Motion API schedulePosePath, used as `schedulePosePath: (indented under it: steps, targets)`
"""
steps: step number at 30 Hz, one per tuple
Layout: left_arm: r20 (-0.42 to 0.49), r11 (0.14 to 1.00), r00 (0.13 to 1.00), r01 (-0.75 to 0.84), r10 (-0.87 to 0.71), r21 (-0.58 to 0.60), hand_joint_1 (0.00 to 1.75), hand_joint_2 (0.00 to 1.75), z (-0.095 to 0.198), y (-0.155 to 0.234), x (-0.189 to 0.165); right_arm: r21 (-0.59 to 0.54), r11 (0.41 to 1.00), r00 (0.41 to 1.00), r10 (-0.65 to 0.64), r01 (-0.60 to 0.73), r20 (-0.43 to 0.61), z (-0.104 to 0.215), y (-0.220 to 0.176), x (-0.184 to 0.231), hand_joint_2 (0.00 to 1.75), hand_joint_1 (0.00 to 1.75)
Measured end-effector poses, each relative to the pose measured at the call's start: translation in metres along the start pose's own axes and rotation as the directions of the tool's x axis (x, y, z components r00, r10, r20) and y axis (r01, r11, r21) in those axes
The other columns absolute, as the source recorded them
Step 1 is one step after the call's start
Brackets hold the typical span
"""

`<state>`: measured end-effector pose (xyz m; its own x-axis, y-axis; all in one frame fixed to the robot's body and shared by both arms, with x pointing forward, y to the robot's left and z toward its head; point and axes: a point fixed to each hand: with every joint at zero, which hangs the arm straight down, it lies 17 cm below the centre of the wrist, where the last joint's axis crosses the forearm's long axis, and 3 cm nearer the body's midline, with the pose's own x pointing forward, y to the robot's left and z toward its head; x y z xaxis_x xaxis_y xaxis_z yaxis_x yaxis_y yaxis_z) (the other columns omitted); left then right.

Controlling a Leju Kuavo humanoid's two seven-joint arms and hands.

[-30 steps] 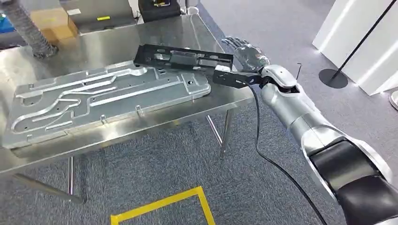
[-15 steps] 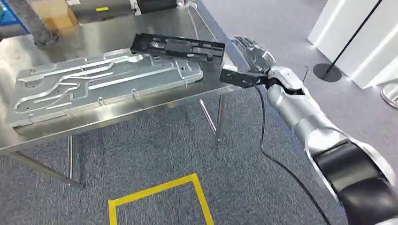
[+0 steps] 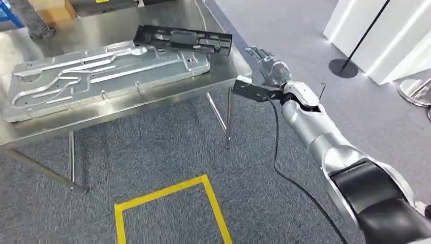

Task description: Take the parts from the cabinet and place them on the table.

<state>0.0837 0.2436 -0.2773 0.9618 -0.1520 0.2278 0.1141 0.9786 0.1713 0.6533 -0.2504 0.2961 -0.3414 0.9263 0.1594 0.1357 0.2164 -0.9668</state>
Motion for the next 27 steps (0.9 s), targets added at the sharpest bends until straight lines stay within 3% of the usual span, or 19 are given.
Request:
schedulePosePath:
  steps: [8, 18, 22, 27]
  targets:
    - [-0.012, 1.000, 1.000, -0.014, 0.014, 0.009, 0.00, 0.00, 0.000, 0.001, -0.006, 0.028, 1.000, 1.000, 0.007, -0.007, -0.013, 0.005, 0.009, -0.017, 0.00, 0.00]
    - [-0.011, 1.000, 1.000, -0.008, 0.008, 0.018, 0.00, 0.00, 0.000, 0.004, -0.004, 0.000, 0.996, 0.990, -0.093, 0.093, -0.108, 0.025, 0.033, -0.047, 0.00, 0.00]
    - [-0.034, 1.000, 0.999, 0.003, -0.002, 0.022, 0.00, 0.00, 0.000, 0.004, -0.009, 0.025, 0.952, 0.928, -0.291, 0.305, -0.233, 0.063, 0.108, -0.055, 0.00, 0.00]
    - [-0.042, 1.000, 0.999, 0.016, -0.016, 0.000, 0.00, 0.00, 0.000, 0.000, -0.010, 0.050, 0.846, 0.761, -0.451, 0.531, -0.467, 0.173, 0.242, -0.060, 0.00, 0.00]
